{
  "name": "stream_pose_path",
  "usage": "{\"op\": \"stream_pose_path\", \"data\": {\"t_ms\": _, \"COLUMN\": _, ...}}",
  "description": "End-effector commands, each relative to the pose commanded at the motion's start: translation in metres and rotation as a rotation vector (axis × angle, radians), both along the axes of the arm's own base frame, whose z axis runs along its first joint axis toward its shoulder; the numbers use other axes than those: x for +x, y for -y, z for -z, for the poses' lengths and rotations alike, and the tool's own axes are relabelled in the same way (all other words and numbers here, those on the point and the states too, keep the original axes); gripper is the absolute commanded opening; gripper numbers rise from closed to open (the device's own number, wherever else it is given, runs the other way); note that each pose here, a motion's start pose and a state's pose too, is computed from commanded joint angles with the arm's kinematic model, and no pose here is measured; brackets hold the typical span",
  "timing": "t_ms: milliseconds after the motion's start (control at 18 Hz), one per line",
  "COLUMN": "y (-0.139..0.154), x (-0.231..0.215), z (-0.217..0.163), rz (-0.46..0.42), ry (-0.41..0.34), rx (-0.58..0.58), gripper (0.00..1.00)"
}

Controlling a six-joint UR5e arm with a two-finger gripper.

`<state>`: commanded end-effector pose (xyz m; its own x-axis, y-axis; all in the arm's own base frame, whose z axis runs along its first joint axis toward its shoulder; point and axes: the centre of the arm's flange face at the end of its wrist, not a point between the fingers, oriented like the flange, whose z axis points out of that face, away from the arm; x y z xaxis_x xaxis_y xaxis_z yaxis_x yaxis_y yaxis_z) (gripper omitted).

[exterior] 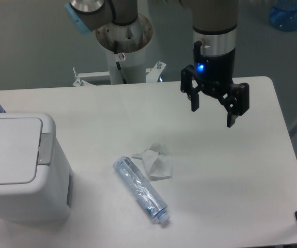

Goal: Open the trash can
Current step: 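Move the open gripper sideways toward the white trash can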

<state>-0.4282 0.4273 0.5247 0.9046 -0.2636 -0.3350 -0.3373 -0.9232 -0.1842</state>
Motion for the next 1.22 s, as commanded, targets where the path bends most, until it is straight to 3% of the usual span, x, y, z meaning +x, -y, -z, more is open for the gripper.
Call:
{"op": "stream_pose_path", "data": {"t_ms": 444, "y": -0.001, "x": 0.006, "z": -0.007, "rz": 0.004, "ry": -0.008, "rx": 0.010, "gripper": 1.00}}
{"op": "stream_pose_path", "data": {"t_ms": 778, "y": -0.006, "x": 0.010, "z": -0.008, "rz": -0.084, "ry": 0.057, "rx": 0.084, "gripper": 1.00}}
{"op": "stream_pose_path", "data": {"t_ms": 1222, "y": -0.007, "x": 0.011, "z": -0.008, "rz": -0.118, "ry": 0.069, "rx": 0.096, "gripper": 1.00}}
